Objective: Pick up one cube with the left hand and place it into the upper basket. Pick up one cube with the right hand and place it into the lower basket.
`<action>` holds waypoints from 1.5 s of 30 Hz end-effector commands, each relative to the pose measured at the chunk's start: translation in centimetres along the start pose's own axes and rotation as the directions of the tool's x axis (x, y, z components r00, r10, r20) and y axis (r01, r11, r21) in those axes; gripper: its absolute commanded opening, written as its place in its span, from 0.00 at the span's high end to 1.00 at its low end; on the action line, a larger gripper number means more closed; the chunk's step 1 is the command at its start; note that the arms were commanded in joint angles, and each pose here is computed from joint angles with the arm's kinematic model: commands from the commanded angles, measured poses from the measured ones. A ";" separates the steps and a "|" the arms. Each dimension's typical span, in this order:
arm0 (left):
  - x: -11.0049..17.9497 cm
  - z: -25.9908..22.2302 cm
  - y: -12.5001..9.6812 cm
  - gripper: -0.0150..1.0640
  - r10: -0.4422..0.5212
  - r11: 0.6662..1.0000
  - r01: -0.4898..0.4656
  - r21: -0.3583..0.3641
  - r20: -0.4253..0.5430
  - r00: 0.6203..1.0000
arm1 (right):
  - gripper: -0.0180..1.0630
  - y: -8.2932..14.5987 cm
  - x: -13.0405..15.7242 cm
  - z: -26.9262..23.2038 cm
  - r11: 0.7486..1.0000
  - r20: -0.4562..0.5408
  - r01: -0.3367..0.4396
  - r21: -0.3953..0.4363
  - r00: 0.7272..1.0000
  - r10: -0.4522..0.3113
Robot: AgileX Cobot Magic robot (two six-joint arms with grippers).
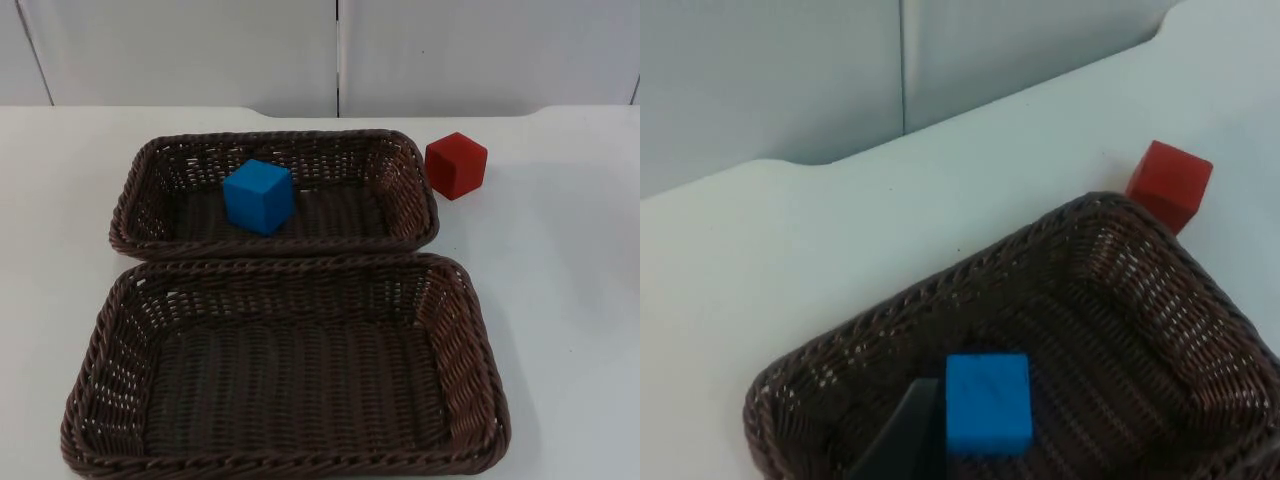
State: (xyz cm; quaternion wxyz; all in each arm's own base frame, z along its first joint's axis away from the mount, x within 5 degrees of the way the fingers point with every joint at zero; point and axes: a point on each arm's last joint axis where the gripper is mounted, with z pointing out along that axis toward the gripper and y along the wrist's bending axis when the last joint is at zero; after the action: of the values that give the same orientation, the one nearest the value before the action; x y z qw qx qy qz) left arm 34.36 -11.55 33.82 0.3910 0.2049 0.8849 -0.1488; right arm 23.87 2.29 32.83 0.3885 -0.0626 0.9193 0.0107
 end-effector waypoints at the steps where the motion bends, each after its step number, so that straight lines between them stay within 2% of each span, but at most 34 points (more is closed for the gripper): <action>1: 0.5 -1.3 -0.5 0.01 0.013 1.000 -0.013 -0.010 0.023 1.000 | 0.01 -0.1 -0.1 -0.1 1.000 0.006 -0.001 0.002 1.000 0.001; 6: 2.7 -4.0 -1.2 0.01 0.026 0.999 -0.024 -0.031 0.044 0.999 | 0.01 -0.1 -0.1 -0.1 1.000 0.006 -0.001 0.002 1.000 0.001; 18: 5.7 -9.6 -2.5 0.01 0.023 0.998 -0.015 -0.064 0.125 0.992 | 0.01 -0.1 -0.1 -0.1 1.000 0.005 -0.001 0.002 1.000 0.001; 27: 9.1 -13.9 -3.3 0.01 0.037 0.992 -0.014 -0.126 0.179 0.983 | 0.01 0.0 -0.1 -0.1 1.000 0.007 -0.013 -0.005 1.000 0.013; 33: 11.5 -16.0 -3.6 0.01 0.053 0.986 -0.018 -0.168 0.206 0.977 | 0.01 0.0 -0.1 -0.1 1.000 0.007 -0.013 -0.005 1.000 0.013; 39: 12.8 -17.2 -3.4 0.01 0.053 0.973 0.004 -0.231 0.241 0.969 | 0.01 0.0 -0.1 -0.1 1.000 0.009 -0.013 -0.005 1.000 0.013; 45: 13.3 -17.5 -3.3 0.01 0.048 0.967 0.018 -0.254 0.251 0.967 | 0.01 0.0 -0.1 -0.1 1.000 0.009 -0.015 -0.006 1.000 0.015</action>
State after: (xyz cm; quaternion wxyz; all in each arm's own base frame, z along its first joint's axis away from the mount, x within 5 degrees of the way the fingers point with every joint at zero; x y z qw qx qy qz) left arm 13.75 -3.84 35.49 0.5179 0.1454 0.8411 -0.0563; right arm 23.86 2.33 32.83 0.3884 -0.0608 0.9194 0.0140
